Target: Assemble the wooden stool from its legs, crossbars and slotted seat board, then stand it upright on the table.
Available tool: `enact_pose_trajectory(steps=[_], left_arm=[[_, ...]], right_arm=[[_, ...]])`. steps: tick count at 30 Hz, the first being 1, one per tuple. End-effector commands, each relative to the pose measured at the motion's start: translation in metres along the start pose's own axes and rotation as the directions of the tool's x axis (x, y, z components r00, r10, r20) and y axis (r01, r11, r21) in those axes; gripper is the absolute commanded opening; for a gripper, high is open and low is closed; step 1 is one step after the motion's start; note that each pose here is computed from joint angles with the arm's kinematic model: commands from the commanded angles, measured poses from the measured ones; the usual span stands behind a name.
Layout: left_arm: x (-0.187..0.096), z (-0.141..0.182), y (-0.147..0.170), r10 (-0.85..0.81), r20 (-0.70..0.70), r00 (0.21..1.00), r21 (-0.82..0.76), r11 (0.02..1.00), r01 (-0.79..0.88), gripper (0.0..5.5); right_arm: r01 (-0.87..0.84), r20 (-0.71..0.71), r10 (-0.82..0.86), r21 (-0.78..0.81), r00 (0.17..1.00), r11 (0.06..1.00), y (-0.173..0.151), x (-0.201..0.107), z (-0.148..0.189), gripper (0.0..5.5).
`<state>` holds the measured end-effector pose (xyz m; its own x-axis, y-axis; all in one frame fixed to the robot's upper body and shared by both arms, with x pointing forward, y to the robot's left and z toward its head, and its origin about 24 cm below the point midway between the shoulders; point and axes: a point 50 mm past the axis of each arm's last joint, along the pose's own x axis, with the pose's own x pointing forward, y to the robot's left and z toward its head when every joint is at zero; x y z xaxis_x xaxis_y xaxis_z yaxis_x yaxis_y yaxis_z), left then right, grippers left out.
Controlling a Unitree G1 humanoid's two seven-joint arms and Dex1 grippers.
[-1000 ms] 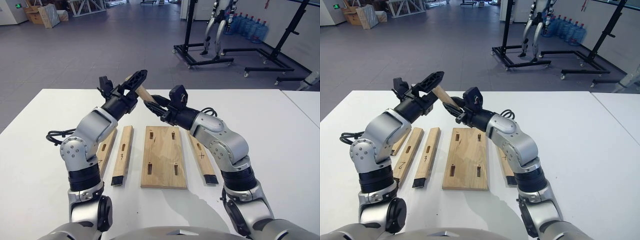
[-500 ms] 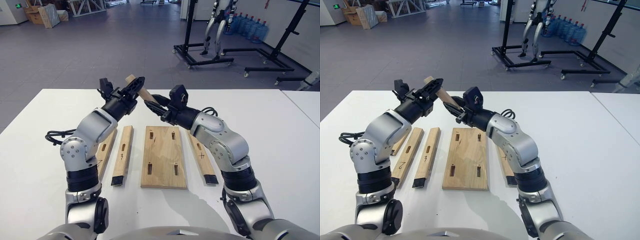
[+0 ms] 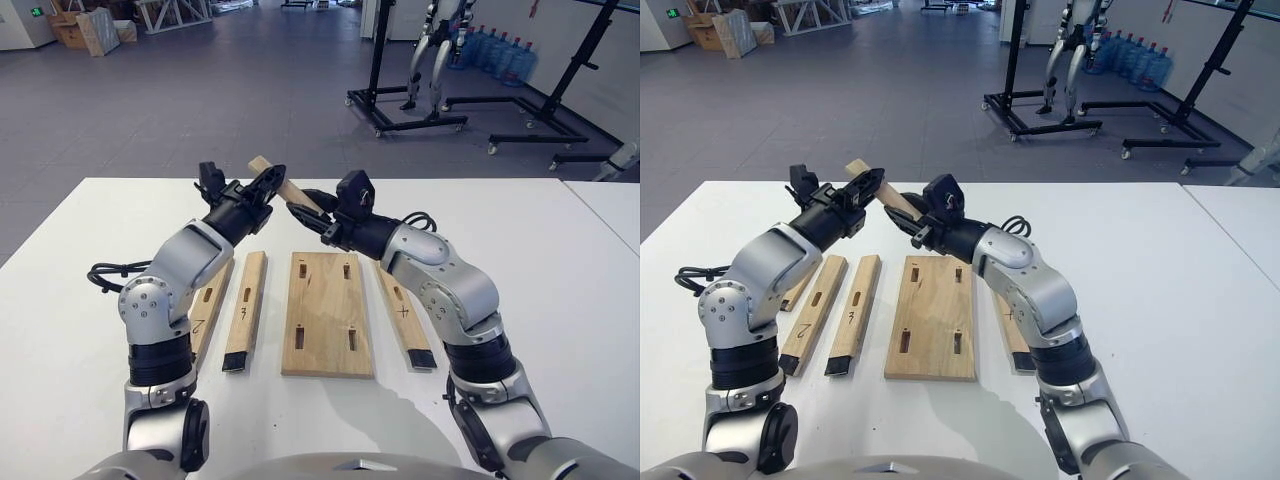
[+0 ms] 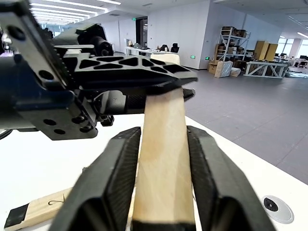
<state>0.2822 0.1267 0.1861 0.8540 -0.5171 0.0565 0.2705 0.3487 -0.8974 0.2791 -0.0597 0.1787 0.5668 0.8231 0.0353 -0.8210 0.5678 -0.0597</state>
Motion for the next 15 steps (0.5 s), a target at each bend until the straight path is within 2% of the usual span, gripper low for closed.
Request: enact_pose_trajectory(steps=[1, 6, 9, 12, 15], left_arm=[[-0.001, 0.001, 0.004, 0.028, 0.006, 1.000, 0.036, 0.999, -0.028, 0.39], [-0.004, 0.007, 0.007, 0.075, 0.039, 0.996, 0.167, 0.983, -0.080, 0.39], [-0.015, 0.017, 0.010, 0.118, 0.088, 0.989, 0.259, 0.956, -0.138, 0.39], [-0.052, 0.033, 0.017, 0.230, 0.192, 0.954, 0.441, 0.848, -0.293, 0.39], [-0.092, 0.038, 0.027, 0.322, 0.284, 0.903, 0.499, 0.755, -0.425, 0.39]], right_arm=[[-0.062, -0.037, 0.061, -0.008, 0.997, 0.998, 0.005, 0.001, 0.004, 2.43], [-0.083, -0.084, 0.083, 0.001, 0.993, 0.997, 0.004, -0.008, 0.003, 3.37], [0.001, -0.074, -0.001, 0.005, 0.997, 1.000, -0.020, -0.023, 0.015, 3.76], [0.127, 0.025, -0.128, 0.053, 0.991, 0.990, -0.050, -0.048, 0.041, 4.39], [0.259, 0.024, -0.262, 0.098, 0.965, 0.961, -0.072, -0.067, 0.037, 4.95]])
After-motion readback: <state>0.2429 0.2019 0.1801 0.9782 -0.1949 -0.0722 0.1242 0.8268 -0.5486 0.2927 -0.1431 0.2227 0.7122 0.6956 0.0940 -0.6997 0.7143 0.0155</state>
